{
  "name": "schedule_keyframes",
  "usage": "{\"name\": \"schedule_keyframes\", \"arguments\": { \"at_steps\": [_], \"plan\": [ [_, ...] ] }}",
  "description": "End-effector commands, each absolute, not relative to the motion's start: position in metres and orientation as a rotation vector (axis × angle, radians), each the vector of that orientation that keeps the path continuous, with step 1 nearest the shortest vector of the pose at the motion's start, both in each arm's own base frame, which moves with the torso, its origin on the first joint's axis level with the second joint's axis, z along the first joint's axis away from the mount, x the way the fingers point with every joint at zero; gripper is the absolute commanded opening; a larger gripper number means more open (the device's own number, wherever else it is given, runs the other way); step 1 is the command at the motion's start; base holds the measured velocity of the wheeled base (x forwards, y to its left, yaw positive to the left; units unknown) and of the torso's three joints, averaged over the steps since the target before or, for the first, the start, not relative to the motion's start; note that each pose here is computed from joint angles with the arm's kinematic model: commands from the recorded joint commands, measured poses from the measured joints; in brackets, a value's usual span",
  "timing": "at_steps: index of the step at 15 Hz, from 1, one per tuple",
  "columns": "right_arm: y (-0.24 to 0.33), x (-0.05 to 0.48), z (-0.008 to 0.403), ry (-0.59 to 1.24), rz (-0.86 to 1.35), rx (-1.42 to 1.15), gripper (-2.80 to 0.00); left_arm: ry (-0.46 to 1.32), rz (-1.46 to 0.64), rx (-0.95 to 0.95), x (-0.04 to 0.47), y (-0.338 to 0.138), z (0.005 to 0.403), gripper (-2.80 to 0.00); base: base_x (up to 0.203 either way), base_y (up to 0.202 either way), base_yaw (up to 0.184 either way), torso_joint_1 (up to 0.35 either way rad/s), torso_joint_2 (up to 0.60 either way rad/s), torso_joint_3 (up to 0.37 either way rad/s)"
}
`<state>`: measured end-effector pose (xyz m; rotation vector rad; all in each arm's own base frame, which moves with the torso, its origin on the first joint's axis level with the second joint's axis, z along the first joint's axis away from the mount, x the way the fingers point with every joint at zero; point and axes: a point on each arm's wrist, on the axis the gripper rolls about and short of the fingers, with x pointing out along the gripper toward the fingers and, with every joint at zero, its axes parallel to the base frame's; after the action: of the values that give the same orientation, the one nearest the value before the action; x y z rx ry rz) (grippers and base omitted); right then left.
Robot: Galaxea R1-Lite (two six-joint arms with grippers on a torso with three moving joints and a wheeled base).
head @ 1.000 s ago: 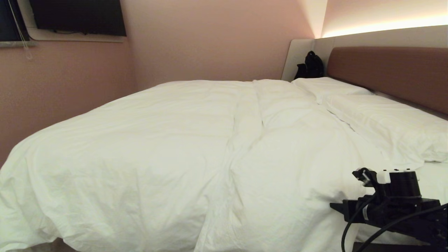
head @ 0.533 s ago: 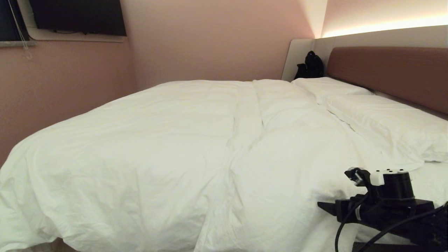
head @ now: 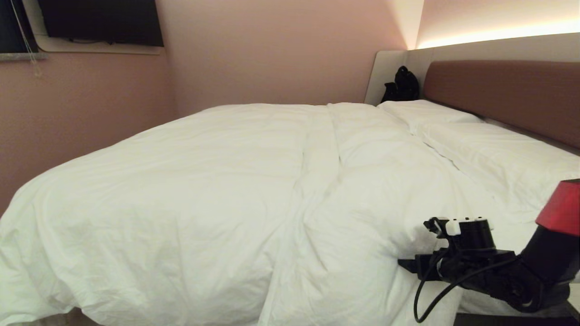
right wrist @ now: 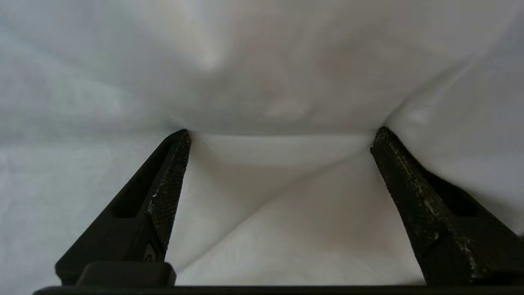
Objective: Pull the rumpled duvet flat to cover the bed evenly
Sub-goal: Flatten the corners of the folded blanket
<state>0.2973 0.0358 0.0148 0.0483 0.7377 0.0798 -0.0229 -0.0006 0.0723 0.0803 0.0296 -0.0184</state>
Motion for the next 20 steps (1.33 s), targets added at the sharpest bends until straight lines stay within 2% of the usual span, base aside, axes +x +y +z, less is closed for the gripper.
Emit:
{"name": "schedule_keyframes", "arguments": {
  "at_steps": [1,12,13,20],
  "plan": [
    [0.037,0.312,-0.004,0.767,0.057,0.037,0.00,0.030,-0.018,0.081,-0.023,-0.001,0.072,-2.80,0.000,0.000,0.000,0.000,0.00,0.000],
    [0.035,0.335,-0.039,0.807,0.026,-0.046,0.00,0.030,-0.018,0.081,-0.023,-0.001,0.072,-2.80,0.000,0.000,0.000,0.000,0.00,0.000],
    [0.034,0.335,-0.041,0.812,0.036,-0.074,-2.80,0.030,-0.018,0.081,-0.023,-0.001,0.072,-2.80,0.000,0.000,0.000,0.000,0.00,0.000],
    [0.032,0.333,-0.037,0.805,0.032,-0.076,-2.80,0.030,-0.018,0.081,-0.023,-0.001,0.072,-2.80,0.000,0.000,0.000,0.000,0.00,0.000]
  ]
}}
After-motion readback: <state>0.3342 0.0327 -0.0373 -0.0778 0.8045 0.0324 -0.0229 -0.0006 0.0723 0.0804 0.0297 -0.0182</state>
